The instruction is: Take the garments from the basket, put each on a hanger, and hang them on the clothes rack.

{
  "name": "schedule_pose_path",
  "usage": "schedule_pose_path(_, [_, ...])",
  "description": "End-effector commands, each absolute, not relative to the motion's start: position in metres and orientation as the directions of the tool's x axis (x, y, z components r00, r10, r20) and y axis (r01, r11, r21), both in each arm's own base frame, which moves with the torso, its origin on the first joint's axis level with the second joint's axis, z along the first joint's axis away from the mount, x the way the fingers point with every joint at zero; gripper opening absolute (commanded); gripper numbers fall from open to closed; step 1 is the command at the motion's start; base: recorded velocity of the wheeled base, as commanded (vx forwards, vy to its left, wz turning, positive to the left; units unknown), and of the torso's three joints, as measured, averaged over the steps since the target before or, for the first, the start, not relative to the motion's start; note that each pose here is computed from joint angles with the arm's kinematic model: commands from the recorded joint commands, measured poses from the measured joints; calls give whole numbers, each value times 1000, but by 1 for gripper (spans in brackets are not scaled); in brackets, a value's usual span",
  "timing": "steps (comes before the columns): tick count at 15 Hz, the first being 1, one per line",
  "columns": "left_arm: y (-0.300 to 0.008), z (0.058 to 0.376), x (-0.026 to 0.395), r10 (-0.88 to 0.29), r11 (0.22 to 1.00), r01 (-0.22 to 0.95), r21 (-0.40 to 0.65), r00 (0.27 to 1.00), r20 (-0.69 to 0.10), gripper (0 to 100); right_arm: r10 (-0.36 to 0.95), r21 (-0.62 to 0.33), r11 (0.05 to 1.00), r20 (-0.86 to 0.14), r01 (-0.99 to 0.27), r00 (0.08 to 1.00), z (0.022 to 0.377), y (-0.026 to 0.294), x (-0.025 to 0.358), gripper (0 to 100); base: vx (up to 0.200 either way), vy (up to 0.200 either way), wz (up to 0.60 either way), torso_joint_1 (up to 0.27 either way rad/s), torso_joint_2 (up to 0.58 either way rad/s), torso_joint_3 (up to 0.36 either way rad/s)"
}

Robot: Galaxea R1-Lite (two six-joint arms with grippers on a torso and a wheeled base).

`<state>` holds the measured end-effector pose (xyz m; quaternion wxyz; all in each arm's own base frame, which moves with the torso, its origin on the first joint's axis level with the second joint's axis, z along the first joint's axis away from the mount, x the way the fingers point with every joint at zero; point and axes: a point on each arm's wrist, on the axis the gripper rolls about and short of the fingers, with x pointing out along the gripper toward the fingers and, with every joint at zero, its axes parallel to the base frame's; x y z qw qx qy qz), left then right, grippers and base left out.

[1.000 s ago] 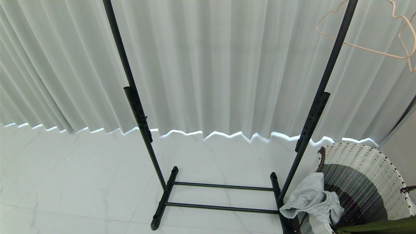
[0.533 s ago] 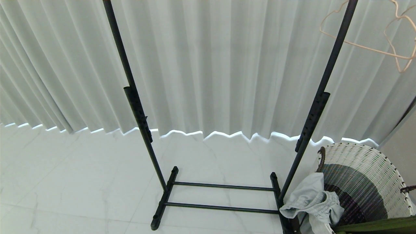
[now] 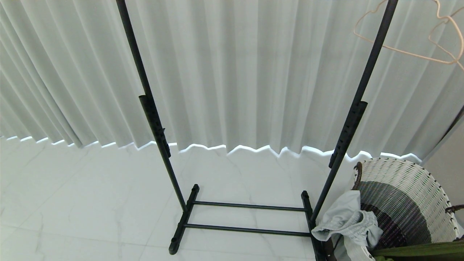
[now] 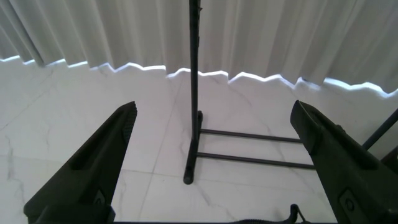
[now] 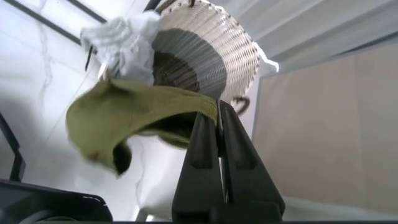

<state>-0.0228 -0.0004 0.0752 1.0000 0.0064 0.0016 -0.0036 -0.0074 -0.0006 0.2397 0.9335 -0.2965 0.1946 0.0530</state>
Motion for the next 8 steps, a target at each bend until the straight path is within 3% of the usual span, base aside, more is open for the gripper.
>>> schedule_pose_path(1, [0,75,-23,-6,1000,6,9,1000,-3,100,-14,-532,818,-395,-216,918,240,-1,-7,0,-200,0,0,7,2,-2])
schedule_pose_path(6, [0,75,-23,-8,1000,8,15,1000,-3,100,-11,-532,817,-398,-221,917,240,-1,-6,0,-200,0,0,-1,1,5])
schedule_pose_path(8, [0,75,-23,-8,1000,8,18,1000,-3,100,68,-509,816,-383,-273,921,243,1,-6,0,0,0,0,0,0,0])
